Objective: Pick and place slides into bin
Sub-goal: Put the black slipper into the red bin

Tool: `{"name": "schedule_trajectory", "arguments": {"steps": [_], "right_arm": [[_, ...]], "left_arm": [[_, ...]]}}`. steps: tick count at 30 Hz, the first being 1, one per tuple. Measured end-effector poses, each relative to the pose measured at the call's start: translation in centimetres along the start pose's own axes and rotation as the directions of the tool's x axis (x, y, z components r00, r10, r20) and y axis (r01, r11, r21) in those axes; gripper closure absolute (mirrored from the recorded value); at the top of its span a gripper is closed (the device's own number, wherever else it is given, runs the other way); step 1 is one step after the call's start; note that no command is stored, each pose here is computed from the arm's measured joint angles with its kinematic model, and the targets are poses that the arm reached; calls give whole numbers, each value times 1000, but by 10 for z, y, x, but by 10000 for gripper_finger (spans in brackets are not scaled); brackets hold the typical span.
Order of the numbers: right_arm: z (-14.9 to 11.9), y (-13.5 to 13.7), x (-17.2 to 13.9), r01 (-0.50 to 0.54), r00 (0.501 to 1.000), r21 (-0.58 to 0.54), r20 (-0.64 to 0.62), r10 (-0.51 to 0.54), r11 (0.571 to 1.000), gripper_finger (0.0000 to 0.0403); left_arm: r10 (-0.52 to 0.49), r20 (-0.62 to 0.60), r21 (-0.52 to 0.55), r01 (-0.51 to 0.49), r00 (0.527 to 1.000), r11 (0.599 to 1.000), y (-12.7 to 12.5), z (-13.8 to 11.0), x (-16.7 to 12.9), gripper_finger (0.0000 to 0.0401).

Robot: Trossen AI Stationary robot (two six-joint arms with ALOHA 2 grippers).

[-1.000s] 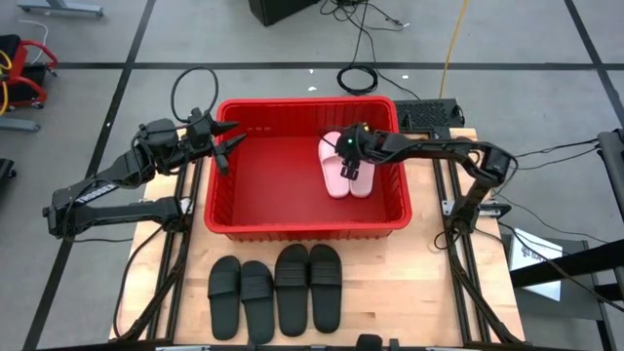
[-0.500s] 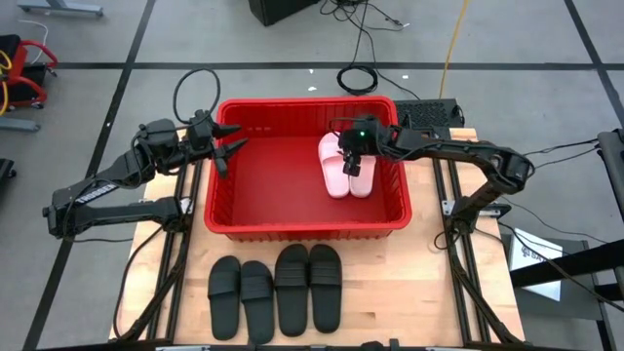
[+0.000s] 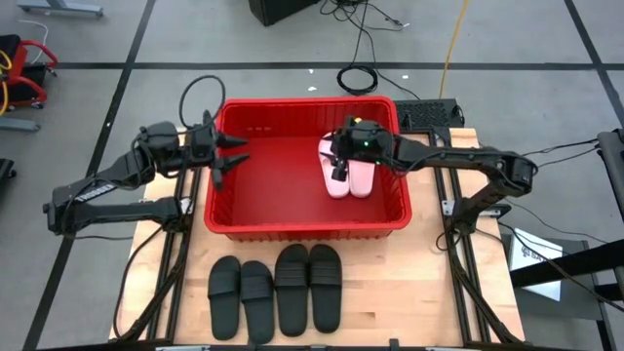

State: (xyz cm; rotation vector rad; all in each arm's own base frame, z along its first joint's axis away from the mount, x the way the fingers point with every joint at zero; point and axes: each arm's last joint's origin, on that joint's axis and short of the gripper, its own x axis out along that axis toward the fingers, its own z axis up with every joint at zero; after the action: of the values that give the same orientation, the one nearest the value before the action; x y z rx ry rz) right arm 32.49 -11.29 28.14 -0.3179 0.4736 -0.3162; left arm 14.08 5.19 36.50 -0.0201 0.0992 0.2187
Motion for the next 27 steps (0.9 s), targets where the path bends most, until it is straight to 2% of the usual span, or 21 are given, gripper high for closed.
{"name": "schedule_trajectory", "arguments": {"steps": [11,17,27], "right_arm": [[27,48,-9,-70,988,-80,133,80,994,222],[48,71,-36,-41,978,-89,200,59,995,222],[72,102,-79,-164,930,-47,327,170,985,222]], "left_arm": [[-220,-3,57,220,975,974,-29,0,1,212],[-341,-9,66,341,940,938,-48,-1,-1,213],[-427,-34,91,428,904,899,-81,-5,7,213]]}}
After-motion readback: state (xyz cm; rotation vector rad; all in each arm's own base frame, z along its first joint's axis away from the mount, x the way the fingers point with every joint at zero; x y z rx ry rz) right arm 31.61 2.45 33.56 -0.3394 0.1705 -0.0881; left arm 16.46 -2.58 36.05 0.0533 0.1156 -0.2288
